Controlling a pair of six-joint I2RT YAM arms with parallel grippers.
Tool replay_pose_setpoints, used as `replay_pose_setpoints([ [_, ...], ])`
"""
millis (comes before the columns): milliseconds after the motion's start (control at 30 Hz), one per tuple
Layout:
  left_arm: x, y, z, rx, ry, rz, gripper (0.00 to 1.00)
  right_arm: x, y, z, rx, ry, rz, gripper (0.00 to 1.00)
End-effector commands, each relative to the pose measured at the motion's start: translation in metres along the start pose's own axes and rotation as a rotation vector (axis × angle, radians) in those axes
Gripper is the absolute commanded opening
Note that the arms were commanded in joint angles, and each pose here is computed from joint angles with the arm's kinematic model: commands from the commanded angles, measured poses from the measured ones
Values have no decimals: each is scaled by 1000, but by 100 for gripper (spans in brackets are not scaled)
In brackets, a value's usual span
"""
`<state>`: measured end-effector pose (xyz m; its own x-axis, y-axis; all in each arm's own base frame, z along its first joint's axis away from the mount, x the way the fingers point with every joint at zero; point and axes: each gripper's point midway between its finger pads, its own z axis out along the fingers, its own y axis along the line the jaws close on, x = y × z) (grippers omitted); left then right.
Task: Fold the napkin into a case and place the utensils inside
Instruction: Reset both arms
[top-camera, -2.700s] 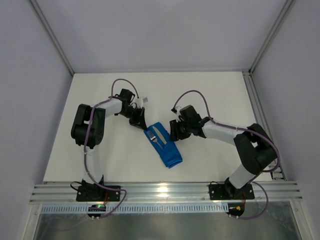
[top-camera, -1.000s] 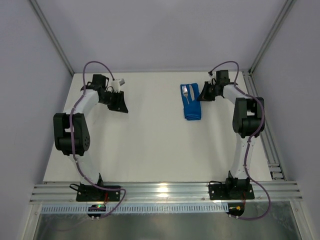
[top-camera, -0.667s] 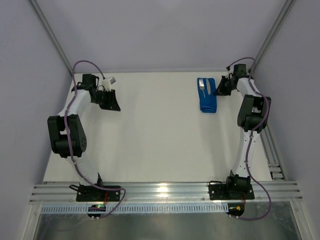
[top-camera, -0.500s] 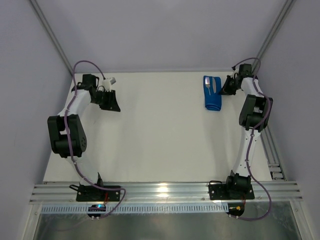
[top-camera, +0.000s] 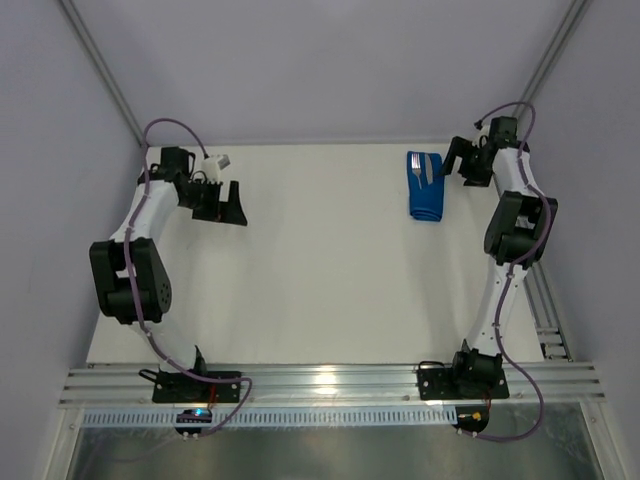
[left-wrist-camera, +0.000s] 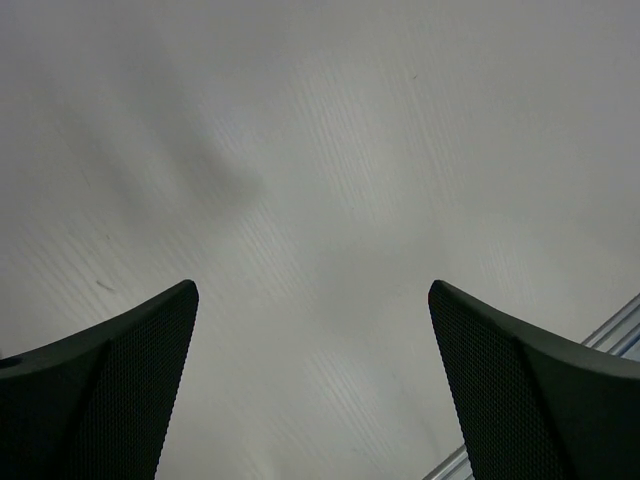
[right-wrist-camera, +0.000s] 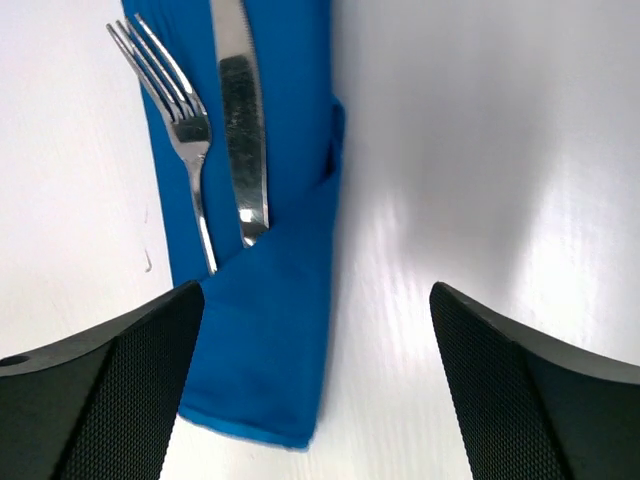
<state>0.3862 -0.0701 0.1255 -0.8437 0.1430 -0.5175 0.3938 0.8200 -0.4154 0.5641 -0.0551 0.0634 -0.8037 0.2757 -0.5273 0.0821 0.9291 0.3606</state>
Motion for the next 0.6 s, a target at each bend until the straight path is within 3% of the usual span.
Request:
replay_pose_setpoints([
  [0,-5,-5,-33,-99,-43,68,99,-50,-8,-101,135,-193,-18,98],
  [67,5,-2,-43,-164,-44,76,99,-58,-12,-147,241,-282,-23,99],
  [133,14,10,-53,-262,-35,76,99,-32,-30,-159,342,-280,7,99],
  [167,22,11,-60,-297,-40,77,99,-33,-33,-197,437,-350,19,99],
  [200,27,13,-65,-329,-39,82,99,-2,-44,-195,485,-303,39,99],
  [267,47,30,-74,-443,-12,76,99,7,-42,-241,572,-414,57,99],
  [300,49,33,-87,-500,-34,84,99,40,-49,-236,600,-373,83,99],
  [400,69,54,-114,-696,-42,90,99,85,-47,-267,643,-436,134,99],
  [467,79,64,-129,-800,-47,84,99,126,-49,-266,652,-408,177,99],
  [500,87,63,-135,-829,-63,87,99,132,-41,-282,634,-474,205,99],
  [567,96,65,-144,-882,-72,81,99,167,-44,-277,639,-450,241,99],
])
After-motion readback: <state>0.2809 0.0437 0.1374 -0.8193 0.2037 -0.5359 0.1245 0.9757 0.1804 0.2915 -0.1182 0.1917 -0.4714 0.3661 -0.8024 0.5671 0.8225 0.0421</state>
